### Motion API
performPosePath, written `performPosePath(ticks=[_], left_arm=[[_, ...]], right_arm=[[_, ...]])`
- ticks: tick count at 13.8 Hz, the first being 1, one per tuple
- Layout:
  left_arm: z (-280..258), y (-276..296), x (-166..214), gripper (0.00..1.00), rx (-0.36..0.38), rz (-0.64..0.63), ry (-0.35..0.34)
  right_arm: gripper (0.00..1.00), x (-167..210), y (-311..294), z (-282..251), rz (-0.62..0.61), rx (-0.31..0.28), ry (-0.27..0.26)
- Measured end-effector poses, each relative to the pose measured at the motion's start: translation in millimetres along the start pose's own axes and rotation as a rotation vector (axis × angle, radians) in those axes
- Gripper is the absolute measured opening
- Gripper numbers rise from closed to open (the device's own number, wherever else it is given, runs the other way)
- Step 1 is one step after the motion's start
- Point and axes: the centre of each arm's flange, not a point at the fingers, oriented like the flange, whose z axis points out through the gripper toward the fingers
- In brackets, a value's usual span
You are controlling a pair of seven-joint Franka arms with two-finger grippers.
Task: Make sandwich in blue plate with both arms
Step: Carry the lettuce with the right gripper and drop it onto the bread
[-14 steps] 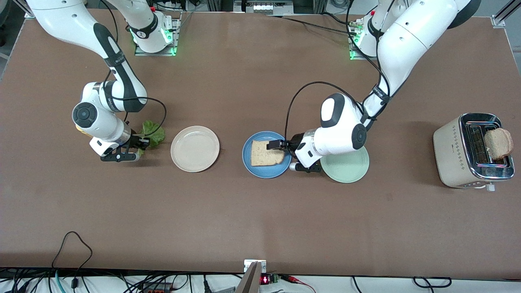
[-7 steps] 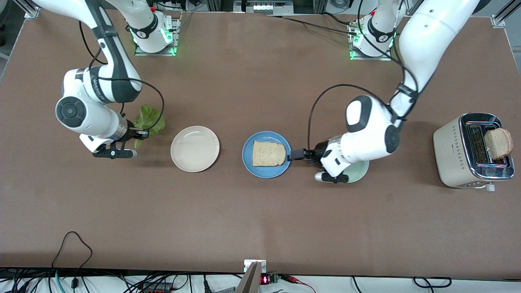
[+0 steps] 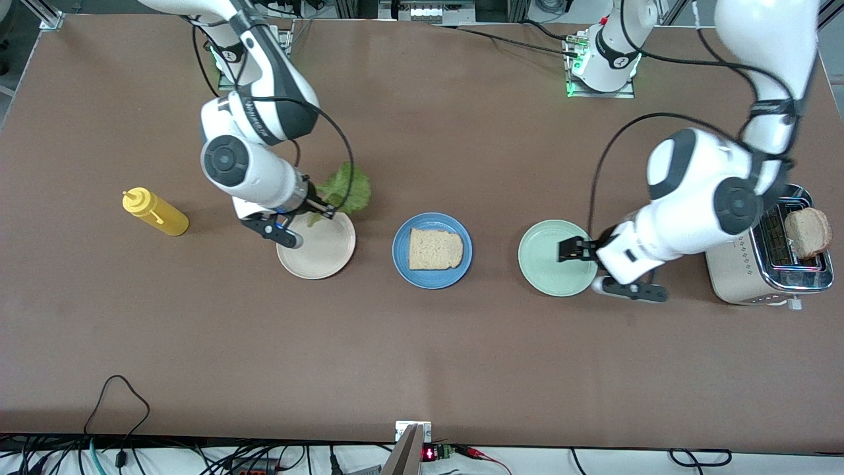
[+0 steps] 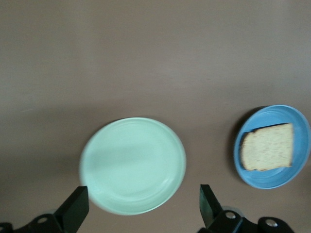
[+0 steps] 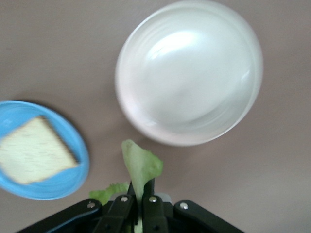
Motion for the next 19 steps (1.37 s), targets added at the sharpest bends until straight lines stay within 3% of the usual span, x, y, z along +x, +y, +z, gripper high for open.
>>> performPosePath(ticks=[2, 5, 9, 17, 19], left_arm=[[-43, -51, 8, 1.00, 0.049, -0.078, 0.041], [-90, -113, -2, 1.00, 0.123, -0.160, 0.076], [-138, -113, -25, 1.00, 0.156, -0.139, 0.090], [-160, -96, -57, 1.00, 0.160, -0.139, 0.010], [-155, -97, -60, 1.00, 0.161, -0.143, -0.004]], right_arm=[[0.05, -6, -35, 20, 0.124, 0.039, -0.033], [0.05, -12, -76, 59, 0.220, 0.109, 0.001], [0.05, -28, -107, 99, 0.231, 0.204, 0.031], [0.11, -35, -119, 131, 0.223, 0.200, 0.033], [0.26, -35, -119, 131, 0.223, 0.200, 0.032]])
